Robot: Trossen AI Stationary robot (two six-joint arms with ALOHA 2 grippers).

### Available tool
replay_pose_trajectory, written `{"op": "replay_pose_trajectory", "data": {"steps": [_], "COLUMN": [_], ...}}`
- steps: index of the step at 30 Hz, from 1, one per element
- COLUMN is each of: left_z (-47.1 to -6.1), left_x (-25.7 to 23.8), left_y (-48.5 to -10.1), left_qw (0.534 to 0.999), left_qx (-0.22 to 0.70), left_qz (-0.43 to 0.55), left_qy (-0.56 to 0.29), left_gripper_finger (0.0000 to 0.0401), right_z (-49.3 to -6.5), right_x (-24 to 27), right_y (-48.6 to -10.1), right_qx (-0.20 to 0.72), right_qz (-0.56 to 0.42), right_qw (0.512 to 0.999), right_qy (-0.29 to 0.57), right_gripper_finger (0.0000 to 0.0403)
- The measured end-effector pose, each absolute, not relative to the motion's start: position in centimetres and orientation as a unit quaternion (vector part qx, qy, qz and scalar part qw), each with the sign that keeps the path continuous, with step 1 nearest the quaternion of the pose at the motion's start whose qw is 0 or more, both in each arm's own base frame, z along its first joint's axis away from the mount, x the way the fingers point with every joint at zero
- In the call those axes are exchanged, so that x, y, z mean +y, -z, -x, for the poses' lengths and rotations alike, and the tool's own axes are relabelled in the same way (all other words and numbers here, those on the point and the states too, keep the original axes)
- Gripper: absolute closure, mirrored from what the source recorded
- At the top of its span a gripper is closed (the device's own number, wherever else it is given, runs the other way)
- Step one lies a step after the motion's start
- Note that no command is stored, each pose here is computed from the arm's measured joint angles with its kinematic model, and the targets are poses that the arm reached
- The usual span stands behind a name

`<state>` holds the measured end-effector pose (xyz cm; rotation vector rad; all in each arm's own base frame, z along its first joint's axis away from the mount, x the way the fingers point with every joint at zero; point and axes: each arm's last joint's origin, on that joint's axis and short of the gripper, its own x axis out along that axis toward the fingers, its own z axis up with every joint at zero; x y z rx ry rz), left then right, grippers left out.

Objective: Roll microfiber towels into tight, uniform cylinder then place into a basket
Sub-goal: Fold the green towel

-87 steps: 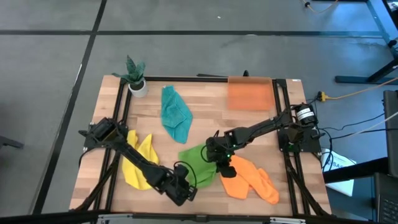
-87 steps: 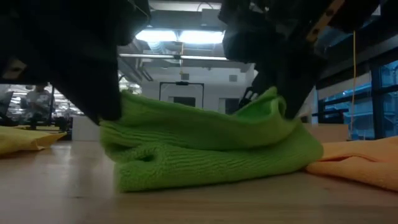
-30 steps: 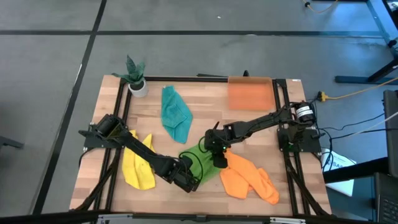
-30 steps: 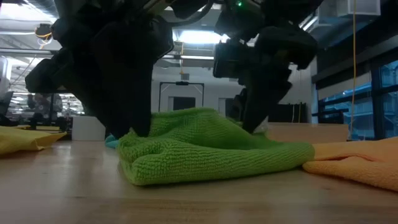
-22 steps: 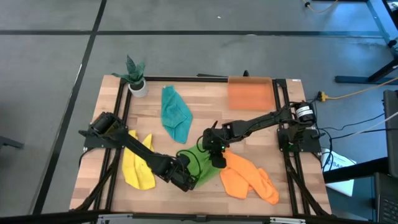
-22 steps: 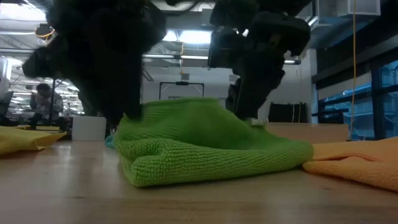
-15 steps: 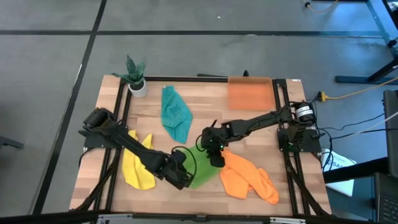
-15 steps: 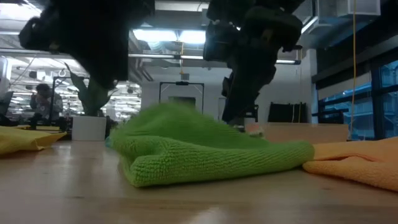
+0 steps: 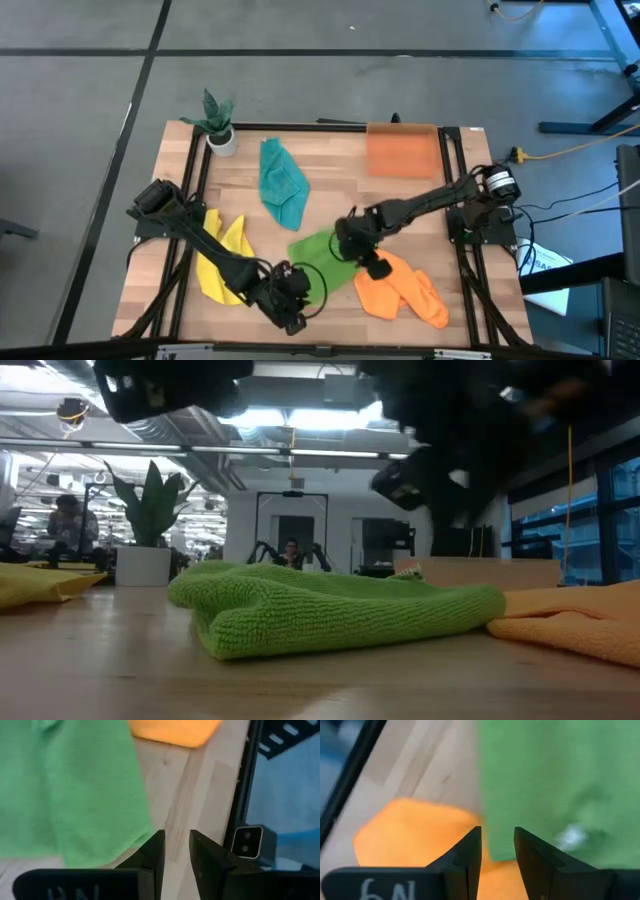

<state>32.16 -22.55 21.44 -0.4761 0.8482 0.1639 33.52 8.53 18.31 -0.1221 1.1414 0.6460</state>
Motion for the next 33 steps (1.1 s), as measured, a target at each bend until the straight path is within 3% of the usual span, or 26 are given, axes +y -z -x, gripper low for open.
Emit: {"op": "replay_pose_trajectory", "data": {"steps": [3,12,18,33], "left_z": [-32.6,-34.0,-34.3,-34.4], "left_x": [-23.2,-23.5,-23.2,-23.1], "left_y": [-20.2,-16.2,-15.9,-15.6], "left_qw": [0.889,0.894,0.895,0.904], "left_qx": [0.404,0.423,0.425,0.416], "left_qz": [0.205,0.132,0.118,0.07], "left_qy": [-0.068,-0.063,-0.061,-0.066], "left_gripper_finger": [0.0323,0.0323,0.0323,0.0323], "right_z": [-32.7,-33.1,-32.0,-32.0], "right_x": [10.0,10.8,11.5,11.9], "right_y": [-17.1,-16.5,-15.3,-14.6], "right_qx": [0.519,0.475,0.479,0.436], "right_qz": [0.106,0.16,0.157,0.207], "right_qw": [0.778,0.813,0.797,0.818], "right_qy": [-0.337,-0.298,-0.333,-0.315], "right_gripper_finger": [0.0286,0.0286,0.0286,0.0286]}}
